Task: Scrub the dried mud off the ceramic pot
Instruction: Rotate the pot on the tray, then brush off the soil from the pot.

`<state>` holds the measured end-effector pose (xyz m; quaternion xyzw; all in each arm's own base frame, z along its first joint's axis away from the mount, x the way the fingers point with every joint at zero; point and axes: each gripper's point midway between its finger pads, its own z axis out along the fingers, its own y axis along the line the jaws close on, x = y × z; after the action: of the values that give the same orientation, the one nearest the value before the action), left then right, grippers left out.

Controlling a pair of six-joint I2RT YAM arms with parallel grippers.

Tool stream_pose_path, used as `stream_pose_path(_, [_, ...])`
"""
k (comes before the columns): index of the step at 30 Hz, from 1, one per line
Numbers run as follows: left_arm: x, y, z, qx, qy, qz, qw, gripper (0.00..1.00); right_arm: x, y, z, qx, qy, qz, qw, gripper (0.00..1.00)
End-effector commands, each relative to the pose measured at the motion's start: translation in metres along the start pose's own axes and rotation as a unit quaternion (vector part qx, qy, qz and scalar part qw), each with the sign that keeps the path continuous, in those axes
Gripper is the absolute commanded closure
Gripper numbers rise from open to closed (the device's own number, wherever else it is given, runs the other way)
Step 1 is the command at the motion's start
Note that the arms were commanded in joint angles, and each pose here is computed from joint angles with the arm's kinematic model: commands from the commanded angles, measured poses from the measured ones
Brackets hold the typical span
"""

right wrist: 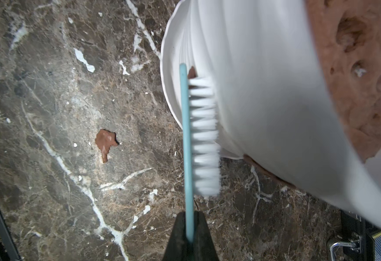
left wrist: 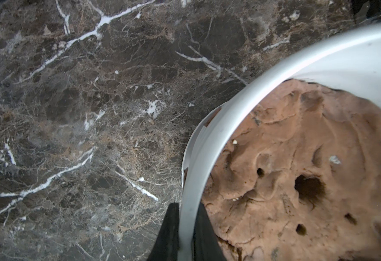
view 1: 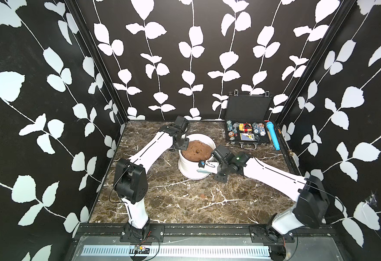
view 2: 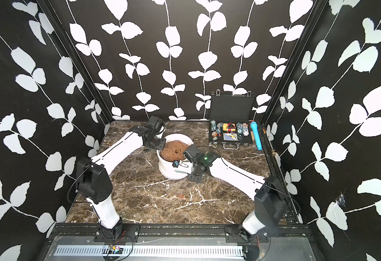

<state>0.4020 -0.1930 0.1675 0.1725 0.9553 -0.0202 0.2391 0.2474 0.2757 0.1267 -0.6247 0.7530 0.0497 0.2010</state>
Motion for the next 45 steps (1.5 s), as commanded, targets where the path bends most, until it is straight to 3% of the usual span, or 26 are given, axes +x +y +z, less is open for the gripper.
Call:
stream_pose_path(1, [-0.001,-0.008,0.004,0.023,0.006,0.039,0.999,1.0,0.005,-0.009,0.018,0.006,0.021,0.001,1.0,1.0])
stream_pose_path(10, [-0.014,-0.005,0.008,0.013,-0.007,0.05,0.999,1.0,-0.002,0.023,0.021,-0.034,0.001,-0.028,0.999,1.0])
stream_pose_path(15, [-0.033,0.004,-0.001,0.029,-0.032,0.073,0.996,1.0,0.04,0.043,0.01,-0.044,0.074,-0.043,0.995,1.0])
stream_pose_path(18, [-0.038,0.006,-0.003,0.033,-0.037,0.078,0.996,1.0,0.044,0.045,0.01,-0.04,0.071,-0.039,0.996,1.0])
stream_pose_path(24, [-0.04,0.003,-0.002,0.043,-0.036,0.077,0.995,1.0,-0.018,0.025,-0.015,-0.017,-0.046,-0.024,0.999,1.0])
stream_pose_path(27, [-0.038,0.001,0.001,0.047,-0.031,0.074,0.996,1.0,-0.039,0.017,-0.013,-0.016,-0.057,-0.01,0.998,1.0])
stream_pose_path(37, [-0.037,-0.003,0.001,0.06,-0.029,0.081,0.994,1.0,-0.047,-0.01,0.019,0.019,-0.006,0.055,0.998,1.0])
stream_pose_path(45, [-0.037,-0.004,0.001,0.063,-0.029,0.09,0.994,1.0,0.001,0.001,0.043,0.014,0.092,0.063,0.994,1.0])
